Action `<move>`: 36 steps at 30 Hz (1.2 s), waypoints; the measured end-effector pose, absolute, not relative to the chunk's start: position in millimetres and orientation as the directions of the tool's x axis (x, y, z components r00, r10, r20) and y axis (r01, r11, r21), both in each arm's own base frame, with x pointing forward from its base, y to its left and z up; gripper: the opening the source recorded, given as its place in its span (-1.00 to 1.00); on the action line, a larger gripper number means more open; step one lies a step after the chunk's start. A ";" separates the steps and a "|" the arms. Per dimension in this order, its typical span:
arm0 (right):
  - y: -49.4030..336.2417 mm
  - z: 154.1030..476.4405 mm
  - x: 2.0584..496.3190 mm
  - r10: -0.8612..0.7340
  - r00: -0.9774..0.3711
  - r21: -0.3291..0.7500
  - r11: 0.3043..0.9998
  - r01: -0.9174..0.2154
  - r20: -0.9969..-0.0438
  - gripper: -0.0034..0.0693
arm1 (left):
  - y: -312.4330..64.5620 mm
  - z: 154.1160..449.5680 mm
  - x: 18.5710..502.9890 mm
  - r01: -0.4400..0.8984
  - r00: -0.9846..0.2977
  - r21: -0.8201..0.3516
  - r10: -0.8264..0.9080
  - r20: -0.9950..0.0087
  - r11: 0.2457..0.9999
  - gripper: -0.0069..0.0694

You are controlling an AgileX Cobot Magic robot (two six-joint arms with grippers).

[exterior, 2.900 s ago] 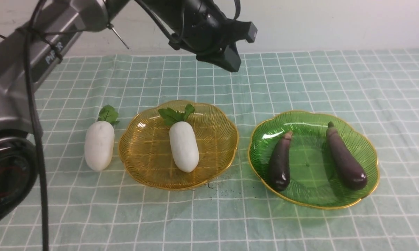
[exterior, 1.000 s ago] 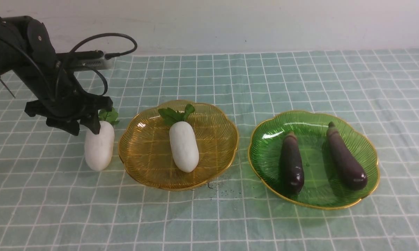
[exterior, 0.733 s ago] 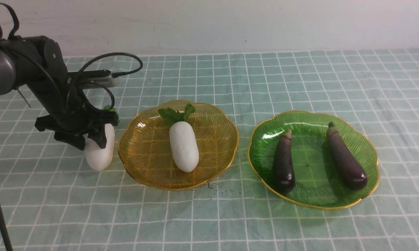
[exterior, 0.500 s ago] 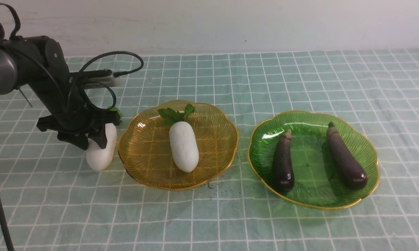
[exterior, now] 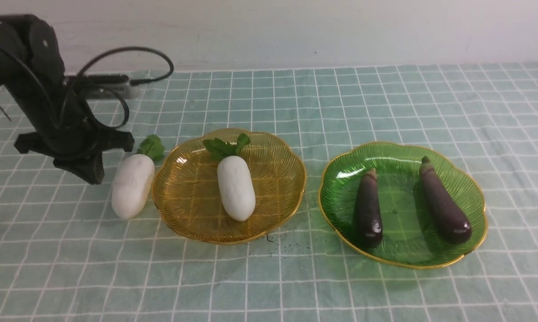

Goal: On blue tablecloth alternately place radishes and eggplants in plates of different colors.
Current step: 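Pick up the white radish and place it in the left plate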

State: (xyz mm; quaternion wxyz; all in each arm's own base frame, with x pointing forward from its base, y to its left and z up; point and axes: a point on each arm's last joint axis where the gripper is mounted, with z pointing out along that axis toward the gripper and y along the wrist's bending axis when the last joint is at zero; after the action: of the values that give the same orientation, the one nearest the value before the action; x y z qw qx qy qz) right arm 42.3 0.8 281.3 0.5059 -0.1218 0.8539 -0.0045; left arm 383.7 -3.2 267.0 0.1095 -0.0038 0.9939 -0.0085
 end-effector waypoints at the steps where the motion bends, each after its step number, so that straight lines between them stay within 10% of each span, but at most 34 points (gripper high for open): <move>1: 0.8 281.3 42.3 -0.210 -0.459 -0.128 0.971 -0.202 -0.863 -0.95 | -3.4 278.8 378.7 -0.006 -0.970 -0.021 -0.010 -0.244 1.000 -0.84; 12: 1.0 281.9 42.6 -0.205 -0.454 -0.125 0.972 -0.200 -0.867 -0.95 | -5.8 328.2 354.7 -0.004 -0.927 -0.052 -0.023 -0.374 0.999 -0.84; 25: 1.2 279.2 43.4 -0.206 -0.458 -0.125 0.971 -0.202 -0.865 -0.95 | -9.3 283.7 380.5 -0.017 -0.957 -0.092 -0.043 -0.289 0.996 -0.75; 36: 1.3 279.3 43.4 -0.206 -0.456 -0.125 0.971 -0.202 -0.866 -0.95 | -9.4 225.8 408.0 -0.032 -0.973 -0.093 -0.052 -0.223 0.995 -0.14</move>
State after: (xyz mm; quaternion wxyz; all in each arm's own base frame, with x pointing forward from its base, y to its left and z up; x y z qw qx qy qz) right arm 43.4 1.3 279.3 0.5078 -0.1194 0.8532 -0.0022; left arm 408.0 -9.4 225.8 0.1135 -0.0212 0.9923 -0.0445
